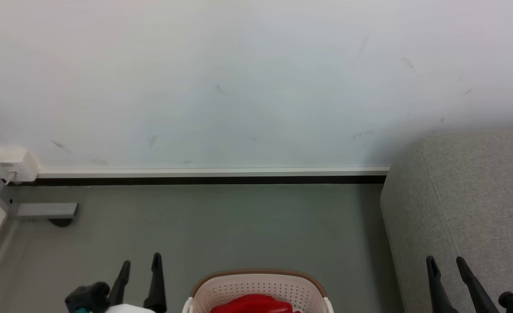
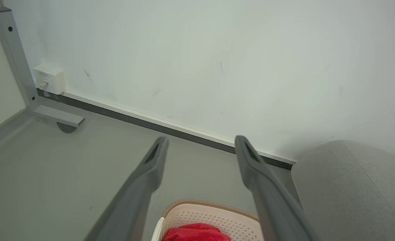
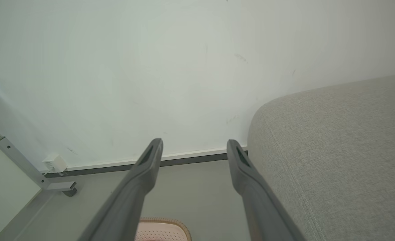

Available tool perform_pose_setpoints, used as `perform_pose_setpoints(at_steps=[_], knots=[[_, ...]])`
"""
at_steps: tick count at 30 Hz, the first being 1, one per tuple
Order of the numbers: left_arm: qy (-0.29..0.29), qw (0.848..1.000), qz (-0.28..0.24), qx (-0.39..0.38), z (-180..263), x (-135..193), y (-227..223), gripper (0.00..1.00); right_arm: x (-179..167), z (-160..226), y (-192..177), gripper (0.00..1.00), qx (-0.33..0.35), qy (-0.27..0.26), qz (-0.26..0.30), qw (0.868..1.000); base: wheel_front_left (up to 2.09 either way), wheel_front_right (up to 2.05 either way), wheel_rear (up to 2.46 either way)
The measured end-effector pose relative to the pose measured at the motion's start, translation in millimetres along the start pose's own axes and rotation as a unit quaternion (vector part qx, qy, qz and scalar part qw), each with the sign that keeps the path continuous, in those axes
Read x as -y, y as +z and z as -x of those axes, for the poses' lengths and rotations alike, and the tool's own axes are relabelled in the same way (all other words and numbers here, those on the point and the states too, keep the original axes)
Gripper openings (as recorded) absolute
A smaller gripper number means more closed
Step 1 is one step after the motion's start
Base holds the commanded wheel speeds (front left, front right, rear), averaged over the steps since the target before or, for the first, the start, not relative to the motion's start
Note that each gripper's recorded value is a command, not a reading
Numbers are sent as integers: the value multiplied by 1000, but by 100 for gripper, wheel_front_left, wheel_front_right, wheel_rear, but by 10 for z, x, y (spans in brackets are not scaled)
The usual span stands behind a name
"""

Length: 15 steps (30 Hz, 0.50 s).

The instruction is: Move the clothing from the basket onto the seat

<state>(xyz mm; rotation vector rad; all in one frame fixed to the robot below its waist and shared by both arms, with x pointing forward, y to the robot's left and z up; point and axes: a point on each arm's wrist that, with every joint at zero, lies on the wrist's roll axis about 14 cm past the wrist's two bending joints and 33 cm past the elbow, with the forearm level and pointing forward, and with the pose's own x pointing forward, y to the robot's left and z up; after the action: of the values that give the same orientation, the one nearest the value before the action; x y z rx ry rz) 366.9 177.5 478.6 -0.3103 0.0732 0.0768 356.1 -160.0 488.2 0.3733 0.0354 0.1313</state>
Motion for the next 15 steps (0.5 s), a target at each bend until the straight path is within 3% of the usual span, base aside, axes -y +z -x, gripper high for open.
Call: perform_pose_setpoints(at_steps=[15], knots=[[0, 996, -84, 33, 8, -14, 126, 100, -31, 32, -44, 100, -2, 13, 59, 998, 0, 0, 0]])
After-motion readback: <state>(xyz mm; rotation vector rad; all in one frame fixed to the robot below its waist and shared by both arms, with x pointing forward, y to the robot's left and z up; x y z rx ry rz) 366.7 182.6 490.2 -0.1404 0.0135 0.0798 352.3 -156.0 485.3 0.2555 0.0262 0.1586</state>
